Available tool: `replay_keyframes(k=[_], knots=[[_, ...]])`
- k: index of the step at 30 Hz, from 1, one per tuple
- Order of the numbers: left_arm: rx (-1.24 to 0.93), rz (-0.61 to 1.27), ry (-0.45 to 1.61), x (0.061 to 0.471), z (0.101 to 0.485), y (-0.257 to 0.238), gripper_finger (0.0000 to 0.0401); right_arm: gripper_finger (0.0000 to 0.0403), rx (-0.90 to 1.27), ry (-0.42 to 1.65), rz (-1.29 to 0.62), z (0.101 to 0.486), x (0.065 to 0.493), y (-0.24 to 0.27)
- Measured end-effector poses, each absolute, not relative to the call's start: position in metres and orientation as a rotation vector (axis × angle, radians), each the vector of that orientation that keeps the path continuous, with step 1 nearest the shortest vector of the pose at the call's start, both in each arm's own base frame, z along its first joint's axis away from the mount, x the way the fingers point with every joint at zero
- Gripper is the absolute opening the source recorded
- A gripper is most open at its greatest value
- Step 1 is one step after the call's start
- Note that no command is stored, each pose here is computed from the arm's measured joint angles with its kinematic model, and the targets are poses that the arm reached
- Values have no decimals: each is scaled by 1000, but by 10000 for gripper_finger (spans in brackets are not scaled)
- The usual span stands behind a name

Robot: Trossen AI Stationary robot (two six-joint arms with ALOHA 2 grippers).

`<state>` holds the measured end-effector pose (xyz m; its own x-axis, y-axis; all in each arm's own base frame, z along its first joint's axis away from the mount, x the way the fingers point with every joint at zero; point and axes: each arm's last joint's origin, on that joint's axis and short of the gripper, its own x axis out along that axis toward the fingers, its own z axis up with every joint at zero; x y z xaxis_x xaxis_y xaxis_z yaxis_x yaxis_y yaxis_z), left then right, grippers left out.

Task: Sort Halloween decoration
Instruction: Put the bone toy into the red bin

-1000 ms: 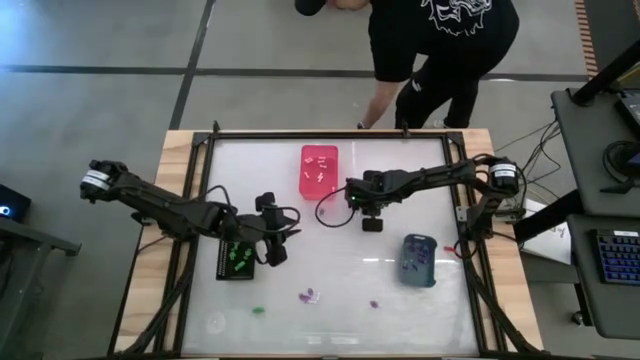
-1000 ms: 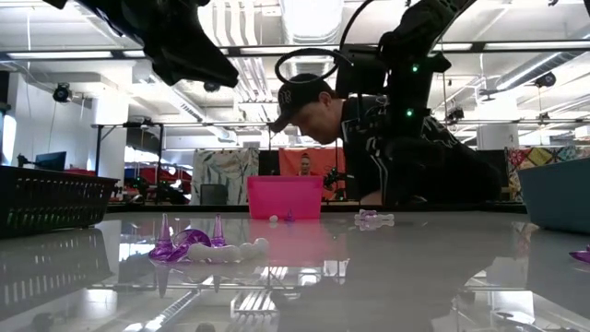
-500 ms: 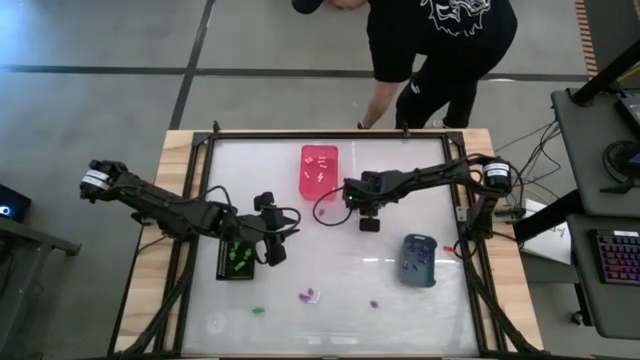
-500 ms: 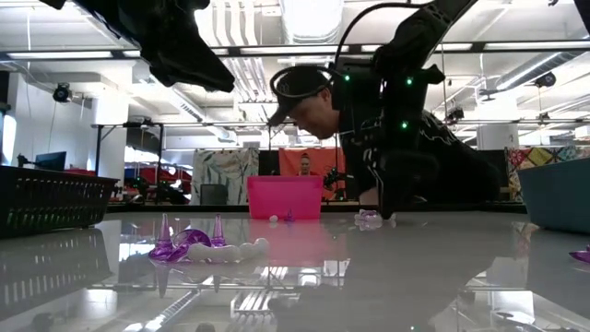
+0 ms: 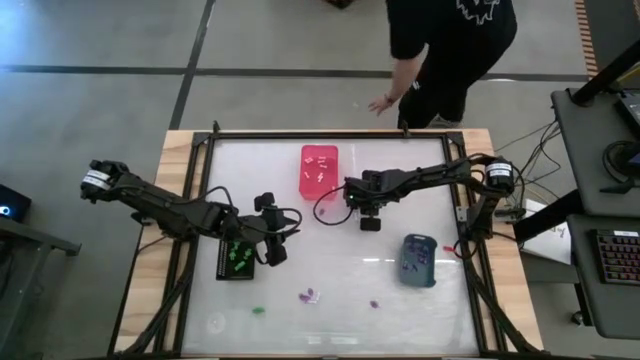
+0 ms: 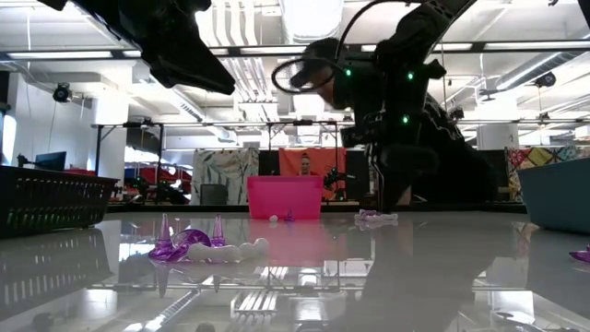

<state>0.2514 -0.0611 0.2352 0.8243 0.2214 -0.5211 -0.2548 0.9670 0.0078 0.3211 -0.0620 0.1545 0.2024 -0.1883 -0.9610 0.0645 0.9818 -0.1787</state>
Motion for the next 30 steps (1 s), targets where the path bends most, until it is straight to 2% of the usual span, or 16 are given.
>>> replay_keyframes(k=[4, 9, 11, 13, 16, 18, 30], knots=[[-63, 253, 545, 251, 235, -61, 89, 77, -23, 1323, -253, 171, 324, -69], [-65, 253, 541, 252, 236, -61, 89, 77, 394, 1270, -586, 183, 321, -94], [-64, 254, 541, 252, 236, -61, 89, 77, 453, 1295, -503, 182, 319, -98], [-63, 255, 544, 252, 235, -61, 89, 77, 366, 1330, -337, 180, 319, -96], [-62, 254, 547, 251, 235, -61, 89, 77, 114, 1393, -89, 176, 315, -89], [-63, 254, 546, 251, 235, -61, 89, 77, 33, 1410, -16, 172, 313, -86], [-61, 254, 545, 252, 235, -61, 89, 77, -9, 1385, -36, 159, 315, -85]])
